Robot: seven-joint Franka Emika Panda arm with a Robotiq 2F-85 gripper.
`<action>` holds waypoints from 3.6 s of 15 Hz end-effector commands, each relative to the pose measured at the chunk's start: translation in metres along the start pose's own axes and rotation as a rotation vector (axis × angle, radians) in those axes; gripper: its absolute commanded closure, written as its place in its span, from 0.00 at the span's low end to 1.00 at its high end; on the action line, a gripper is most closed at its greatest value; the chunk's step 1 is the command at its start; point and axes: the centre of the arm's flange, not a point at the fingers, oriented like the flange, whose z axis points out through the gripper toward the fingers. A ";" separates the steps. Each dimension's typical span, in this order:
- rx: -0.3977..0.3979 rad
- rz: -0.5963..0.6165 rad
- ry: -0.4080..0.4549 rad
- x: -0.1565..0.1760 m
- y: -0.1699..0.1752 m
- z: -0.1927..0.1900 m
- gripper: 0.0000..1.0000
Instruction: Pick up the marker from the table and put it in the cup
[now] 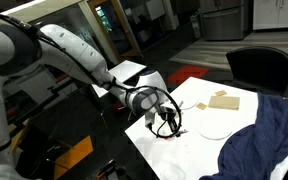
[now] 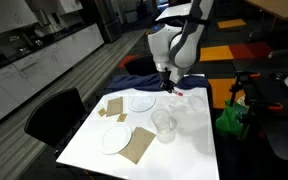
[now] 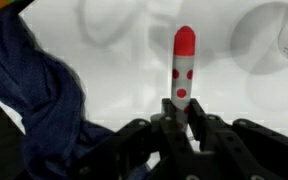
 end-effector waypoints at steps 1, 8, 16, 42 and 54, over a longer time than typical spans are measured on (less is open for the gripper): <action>-0.040 -0.133 0.015 -0.001 0.004 -0.055 0.95; -0.042 -0.338 -0.016 0.025 -0.005 -0.118 0.95; -0.041 -0.405 -0.055 0.034 -0.004 -0.143 0.80; 0.714 -1.132 0.341 0.051 0.001 -0.092 0.95; 1.009 -1.346 0.480 0.037 -0.002 -0.070 0.80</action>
